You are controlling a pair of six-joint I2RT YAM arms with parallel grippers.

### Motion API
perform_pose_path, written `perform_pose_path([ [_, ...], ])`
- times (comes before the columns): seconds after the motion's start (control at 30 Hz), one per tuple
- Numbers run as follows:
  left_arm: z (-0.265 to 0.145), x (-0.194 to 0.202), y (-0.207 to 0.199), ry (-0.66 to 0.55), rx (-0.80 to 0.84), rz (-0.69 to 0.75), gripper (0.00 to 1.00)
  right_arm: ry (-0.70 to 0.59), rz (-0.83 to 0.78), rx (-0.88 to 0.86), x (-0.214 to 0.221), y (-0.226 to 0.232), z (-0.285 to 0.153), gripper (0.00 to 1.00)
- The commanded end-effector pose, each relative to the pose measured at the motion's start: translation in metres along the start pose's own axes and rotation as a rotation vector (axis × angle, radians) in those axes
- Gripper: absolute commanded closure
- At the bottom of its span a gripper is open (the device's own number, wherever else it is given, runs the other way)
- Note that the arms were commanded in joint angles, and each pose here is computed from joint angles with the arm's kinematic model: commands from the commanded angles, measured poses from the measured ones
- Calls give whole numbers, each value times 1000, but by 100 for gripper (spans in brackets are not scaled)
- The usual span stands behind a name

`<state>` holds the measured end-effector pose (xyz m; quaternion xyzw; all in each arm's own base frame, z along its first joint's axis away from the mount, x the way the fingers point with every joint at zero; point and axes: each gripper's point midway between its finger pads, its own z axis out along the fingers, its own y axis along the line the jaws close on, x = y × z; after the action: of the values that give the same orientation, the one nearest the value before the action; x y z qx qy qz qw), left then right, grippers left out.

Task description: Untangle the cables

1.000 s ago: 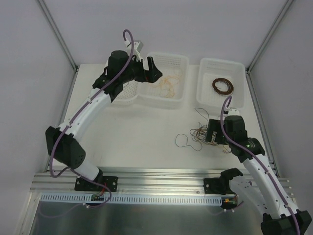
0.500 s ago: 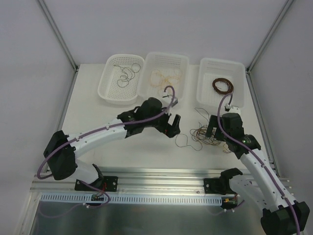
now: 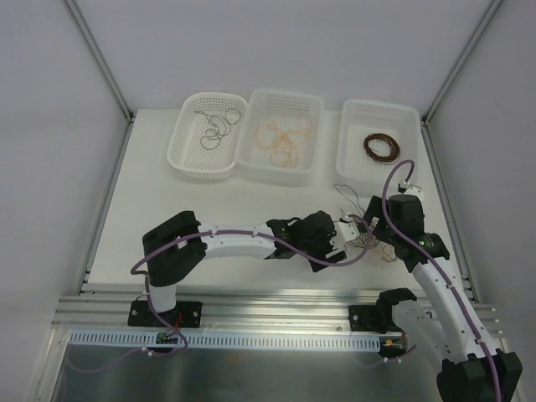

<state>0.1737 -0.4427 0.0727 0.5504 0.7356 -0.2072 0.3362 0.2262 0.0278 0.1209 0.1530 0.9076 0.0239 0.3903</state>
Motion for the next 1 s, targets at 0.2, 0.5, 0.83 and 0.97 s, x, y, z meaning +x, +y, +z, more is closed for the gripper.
perform_pose_path([
  [0.2,45,-26,13,-162,-62,99,34,39,101,-28,11,-2,8,0],
  [0.5,35,0,12,-135,-78,39,98,92,99,-118,14,20,28,0],
  [0.83,-66,-15,31,-244,-193,-93,100,161,77,-131,28,47,65,11],
  [0.97,-113,-19,51,-281,-282,-149,100,185,70,-115,38,44,72,26],
])
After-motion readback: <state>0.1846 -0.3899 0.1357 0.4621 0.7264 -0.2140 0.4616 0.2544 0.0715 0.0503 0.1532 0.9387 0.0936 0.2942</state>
